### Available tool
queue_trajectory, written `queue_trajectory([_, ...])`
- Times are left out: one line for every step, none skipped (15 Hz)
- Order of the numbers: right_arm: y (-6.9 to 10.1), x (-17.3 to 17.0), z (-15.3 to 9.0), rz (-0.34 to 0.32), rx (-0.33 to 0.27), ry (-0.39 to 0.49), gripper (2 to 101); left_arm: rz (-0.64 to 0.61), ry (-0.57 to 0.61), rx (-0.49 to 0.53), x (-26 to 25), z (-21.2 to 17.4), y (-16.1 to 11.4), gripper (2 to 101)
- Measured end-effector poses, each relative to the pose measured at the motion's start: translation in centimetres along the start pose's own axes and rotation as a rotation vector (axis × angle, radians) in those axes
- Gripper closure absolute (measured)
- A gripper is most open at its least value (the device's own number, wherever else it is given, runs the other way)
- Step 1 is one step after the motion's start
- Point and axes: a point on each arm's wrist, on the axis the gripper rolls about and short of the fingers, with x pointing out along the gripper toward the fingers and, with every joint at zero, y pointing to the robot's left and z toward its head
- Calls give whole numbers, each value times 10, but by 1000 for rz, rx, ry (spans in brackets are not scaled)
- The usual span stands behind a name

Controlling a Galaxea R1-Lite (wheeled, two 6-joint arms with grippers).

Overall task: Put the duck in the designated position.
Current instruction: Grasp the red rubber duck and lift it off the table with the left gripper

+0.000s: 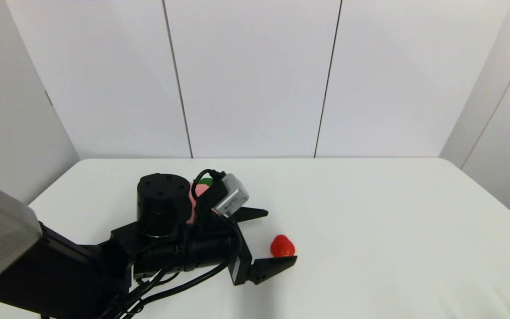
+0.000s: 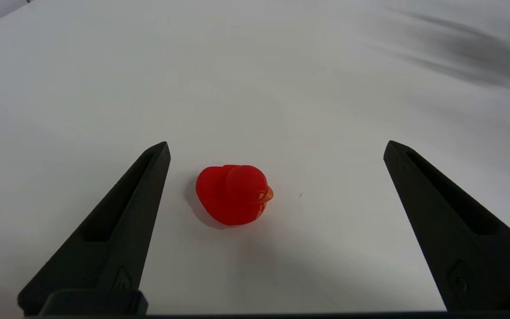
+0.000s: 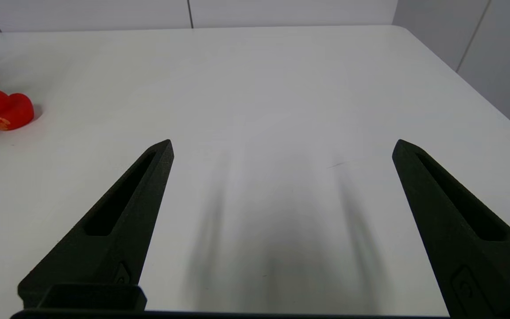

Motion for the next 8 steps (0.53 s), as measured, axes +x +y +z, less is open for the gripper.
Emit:
queue_trajectory([0, 0, 0, 0, 0, 0, 43, 0, 2, 22, 3, -4, 1, 54])
queue_trajectory([0, 0, 0, 0, 0, 0, 43, 1, 7, 45, 6, -8, 3, 54])
queue_trajectory([0, 0, 0, 0, 0, 0, 43, 1, 19, 56, 9, -13, 5, 54])
queue_trajectory([0, 0, 0, 0, 0, 0, 43, 1, 27, 65, 12, -19, 6, 54])
queue_trajectory([0, 0, 0, 0, 0, 0, 43, 1, 34, 72, 14, -23, 8, 54])
queue_trajectory([0, 0, 0, 0, 0, 0, 43, 1, 44, 77, 17, -28, 9, 54])
queue_trajectory([0, 0, 0, 1, 0, 0, 43, 0, 52, 76, 20, -33, 10, 54])
queue_trajectory([0, 0, 0, 1, 0, 0, 43, -1, 59, 72, 22, -38, 11, 54])
